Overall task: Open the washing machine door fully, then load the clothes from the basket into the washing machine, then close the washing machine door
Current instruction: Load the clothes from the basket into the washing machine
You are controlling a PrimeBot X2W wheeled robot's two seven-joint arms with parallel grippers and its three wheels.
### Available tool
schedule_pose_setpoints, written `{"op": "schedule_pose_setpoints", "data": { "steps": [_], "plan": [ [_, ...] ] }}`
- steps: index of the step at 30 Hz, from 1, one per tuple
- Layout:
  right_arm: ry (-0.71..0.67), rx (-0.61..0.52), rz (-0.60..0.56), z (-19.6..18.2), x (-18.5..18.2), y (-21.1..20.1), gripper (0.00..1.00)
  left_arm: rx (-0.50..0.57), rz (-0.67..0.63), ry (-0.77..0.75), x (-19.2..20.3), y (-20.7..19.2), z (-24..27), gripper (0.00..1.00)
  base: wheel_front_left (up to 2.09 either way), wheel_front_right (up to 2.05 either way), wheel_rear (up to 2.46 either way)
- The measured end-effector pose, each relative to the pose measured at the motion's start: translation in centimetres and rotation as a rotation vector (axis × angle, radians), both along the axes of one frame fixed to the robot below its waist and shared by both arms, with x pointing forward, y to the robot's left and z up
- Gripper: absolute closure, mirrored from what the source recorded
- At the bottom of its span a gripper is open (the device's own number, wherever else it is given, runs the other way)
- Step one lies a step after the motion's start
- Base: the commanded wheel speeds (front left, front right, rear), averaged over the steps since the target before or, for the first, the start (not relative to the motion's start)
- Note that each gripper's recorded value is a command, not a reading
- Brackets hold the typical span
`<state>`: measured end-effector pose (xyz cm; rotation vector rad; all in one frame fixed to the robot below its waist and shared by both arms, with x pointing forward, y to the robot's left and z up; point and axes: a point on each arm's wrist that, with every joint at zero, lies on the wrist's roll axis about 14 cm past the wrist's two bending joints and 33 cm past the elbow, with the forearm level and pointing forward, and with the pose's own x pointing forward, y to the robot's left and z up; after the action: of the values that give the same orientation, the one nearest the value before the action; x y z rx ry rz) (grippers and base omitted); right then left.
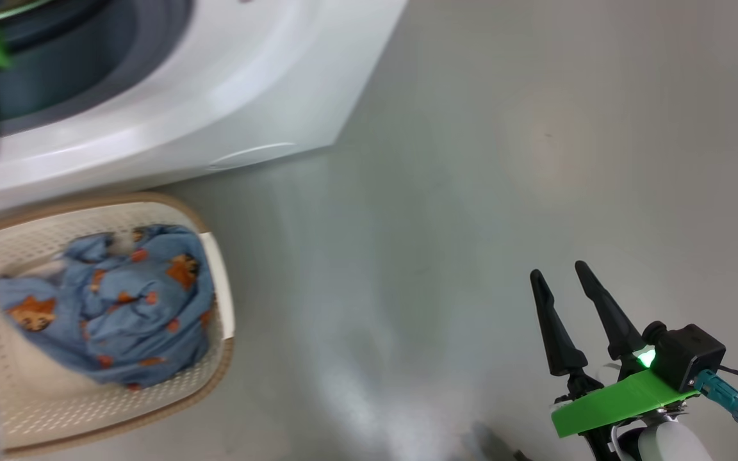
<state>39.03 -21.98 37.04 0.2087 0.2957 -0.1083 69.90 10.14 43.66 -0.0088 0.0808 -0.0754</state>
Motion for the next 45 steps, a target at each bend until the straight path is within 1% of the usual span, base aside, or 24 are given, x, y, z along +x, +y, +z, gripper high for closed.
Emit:
{"op": "schedule_pose_setpoints", "data": {
  "steps": [2, 4, 6, 13, 18, 21, 25, 26, 27, 28, 35, 37, 45],
  "plan": [
    [0.020, -0.008, -0.029, -0.3, -0.8, -0.9, 0.00, -0.006, 0.020, 0.023, 1.3, 0.6, -0.6, 1.00, 0.00, 0.00, 0.00],
    [0.035, -0.014, -0.051, -0.5, -1.4, -1.5, 0.00, 0.010, 0.013, 0.032, 2.0, 0.4, -1.0, 1.00, 0.00, 0.00, 0.00],
    [0.053, -0.023, -0.067, -0.8, -2.0, -2.0, 0.00, -0.016, 0.023, 0.037, 2.9, 0.2, -1.1, 1.00, 0.00, 0.00, 0.00],
    [0.090, -0.013, -0.105, -1.7, -2.8, -2.5, 0.00, -0.036, 0.035, -0.017, 5.7, -0.3, 0.3, 1.00, 0.00, 0.00, 0.00],
    [0.098, -0.011, -0.115, -1.9, -3.1, -2.6, 0.00, -0.033, 0.044, -0.037, 6.2, -0.5, 0.6, 1.00, 0.00, 0.00, 0.00],
    [0.095, -0.007, -0.119, -1.7, -3.1, -2.6, 0.00, -0.008, 0.041, 0.002, 5.9, -0.4, -0.5, 1.00, 0.00, 0.00, 0.00],
    [0.092, 0.002, -0.123, -1.6, -3.3, -2.6, 0.00, 0.027, 0.027, 0.118, 5.0, -0.6, -2.7, 1.00, 0.00, 0.00, 0.00],
    [0.092, 0.003, -0.123, -1.6, -3.3, -2.5, 0.00, 0.031, 0.025, 0.137, 4.9, -0.6, -2.9, 0.71, 0.00, 0.00, 0.00],
    [0.089, 0.005, -0.125, -1.5, -3.3, -2.5, 0.00, 0.031, 0.024, 0.145, 4.8, -0.7, -2.9, 0.51, 0.00, 0.00, 0.00],
    [0.085, 0.009, -0.129, -1.4, -3.3, -2.6, 0.00, 0.030, 0.023, 0.150, 4.7, -0.8, -2.8, 0.00, 0.00, 0.00, 0.00],
    [0.070, 0.015, -0.135, -0.9, -3.3, -2.6, 0.00, 0.049, 0.030, 0.240, 3.9, -1.3, -3.1, 0.00, 0.00, 0.00, 0.00],
    [0.065, 0.023, -0.134, -0.9, -3.2, -2.5, 0.00, 0.053, 0.031, 0.238, 3.6, -1.5, -2.7, 0.00, 0.00, 0.00, 0.00],
    [0.018, 0.044, -0.109, 0.2, -2.3, -1.7, 0.00, -0.007, 0.074, 0.234, 1.4, -1.4, -1.4, 0.00, 0.00, 0.00, 0.00]
  ]
}}
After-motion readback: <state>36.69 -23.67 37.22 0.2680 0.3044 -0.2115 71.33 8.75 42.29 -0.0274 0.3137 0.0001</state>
